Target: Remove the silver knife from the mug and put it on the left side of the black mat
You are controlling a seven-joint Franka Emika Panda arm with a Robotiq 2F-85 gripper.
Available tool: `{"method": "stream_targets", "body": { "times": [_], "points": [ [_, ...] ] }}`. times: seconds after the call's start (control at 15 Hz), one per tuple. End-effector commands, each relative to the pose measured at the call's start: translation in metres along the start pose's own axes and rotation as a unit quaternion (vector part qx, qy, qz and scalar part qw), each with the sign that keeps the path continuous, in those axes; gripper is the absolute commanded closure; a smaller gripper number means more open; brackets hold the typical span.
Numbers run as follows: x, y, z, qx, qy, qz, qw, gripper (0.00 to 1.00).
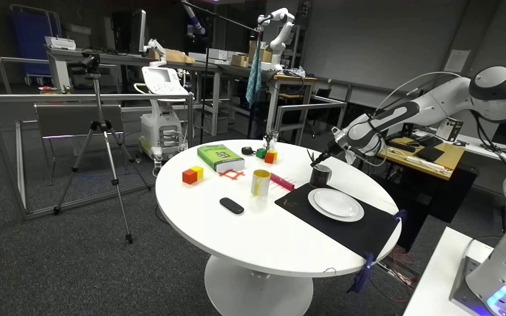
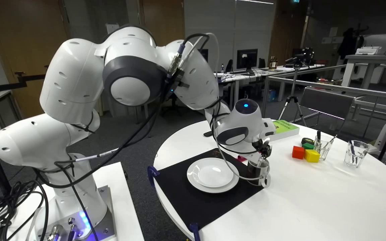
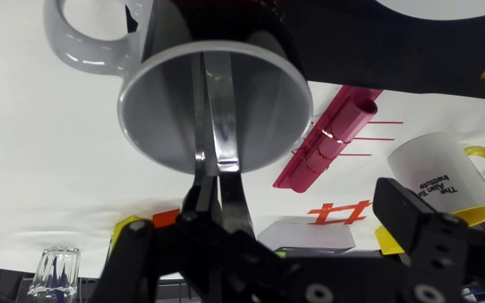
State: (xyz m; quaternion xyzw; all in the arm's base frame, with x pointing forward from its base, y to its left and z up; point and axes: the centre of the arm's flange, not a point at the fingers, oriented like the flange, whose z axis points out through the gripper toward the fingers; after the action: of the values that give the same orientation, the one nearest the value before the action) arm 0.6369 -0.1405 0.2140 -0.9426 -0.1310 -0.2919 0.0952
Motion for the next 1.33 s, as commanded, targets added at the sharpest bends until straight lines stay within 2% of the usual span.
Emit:
{"method": "stream_targets", "body": {
  "times": [0.0, 1.27],
  "points": [
    [0.011, 0.005, 0.0, 0.004, 0.004, -0.018, 0.9998, 0.0],
    [0.012, 0.008, 0.017, -0.004, -0.003, -0.021, 0.9998, 0.0]
  ]
}}
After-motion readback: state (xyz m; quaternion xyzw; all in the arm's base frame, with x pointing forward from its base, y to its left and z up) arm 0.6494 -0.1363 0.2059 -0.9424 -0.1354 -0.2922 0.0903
